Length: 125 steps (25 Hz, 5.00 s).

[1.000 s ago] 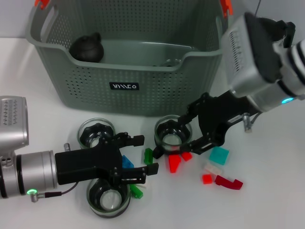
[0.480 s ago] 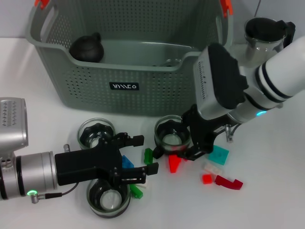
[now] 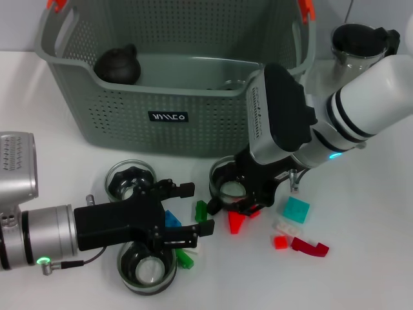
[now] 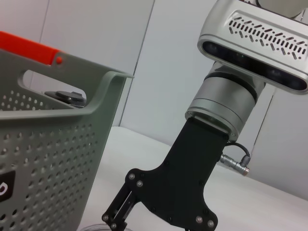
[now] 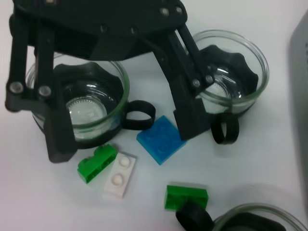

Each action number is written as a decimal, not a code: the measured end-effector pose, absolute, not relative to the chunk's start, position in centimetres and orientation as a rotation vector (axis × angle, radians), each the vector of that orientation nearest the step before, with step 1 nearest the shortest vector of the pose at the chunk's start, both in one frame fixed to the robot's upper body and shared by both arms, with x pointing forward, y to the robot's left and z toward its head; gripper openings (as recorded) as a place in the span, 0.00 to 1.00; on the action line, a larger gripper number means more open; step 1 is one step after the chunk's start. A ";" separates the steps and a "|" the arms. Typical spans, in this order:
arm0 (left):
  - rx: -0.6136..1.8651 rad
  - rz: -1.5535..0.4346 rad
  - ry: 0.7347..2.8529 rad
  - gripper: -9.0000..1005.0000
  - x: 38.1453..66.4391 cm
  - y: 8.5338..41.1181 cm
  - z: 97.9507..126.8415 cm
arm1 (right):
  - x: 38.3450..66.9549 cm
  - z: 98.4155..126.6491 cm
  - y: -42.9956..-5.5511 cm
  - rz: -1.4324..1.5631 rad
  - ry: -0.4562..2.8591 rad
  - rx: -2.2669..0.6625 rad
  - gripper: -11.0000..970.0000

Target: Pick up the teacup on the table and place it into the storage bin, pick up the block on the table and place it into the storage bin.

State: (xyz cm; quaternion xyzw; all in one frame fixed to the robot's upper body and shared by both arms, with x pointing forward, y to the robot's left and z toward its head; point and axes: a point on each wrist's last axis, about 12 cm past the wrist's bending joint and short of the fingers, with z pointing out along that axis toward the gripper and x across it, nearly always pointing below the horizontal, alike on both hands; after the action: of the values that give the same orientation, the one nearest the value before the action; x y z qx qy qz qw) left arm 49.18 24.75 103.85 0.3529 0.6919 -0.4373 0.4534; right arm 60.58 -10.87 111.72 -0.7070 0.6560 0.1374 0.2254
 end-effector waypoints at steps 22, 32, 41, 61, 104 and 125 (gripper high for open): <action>0.871 -1.075 1.711 0.87 49.2 24.9 103.8 | 60.1 111.1 -10.3 0.394 1.830 -2.019 0.22; 0.871 -1.073 1.713 0.87 49.2 25.0 103.8 | 59.9 112.7 -11.5 0.474 1.856 -1.967 0.07; 0.866 -1.079 1.712 0.87 48.7 25.4 103.8 | 58.0 116.8 -16.9 0.675 1.868 -1.873 0.07; 0.875 -1.077 1.703 0.87 49.1 25.1 104.0 | 63.8 132.4 -18.5 0.804 1.590 -1.205 0.09; 0.862 -1.065 1.695 0.87 49.3 24.9 104.0 | 70.5 119.7 -10.4 0.038 1.926 -1.415 0.24; 0.849 -1.066 1.666 0.87 48.5 26.7 104.6 | 62.9 125.4 -13.8 0.573 1.547 -1.353 0.81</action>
State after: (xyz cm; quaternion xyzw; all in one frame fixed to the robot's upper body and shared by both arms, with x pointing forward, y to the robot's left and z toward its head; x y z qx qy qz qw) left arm 48.46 26.67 104.60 0.3474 0.6811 -0.4360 0.4747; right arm 62.89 -13.78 125.42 -0.5553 0.6348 0.2353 0.4831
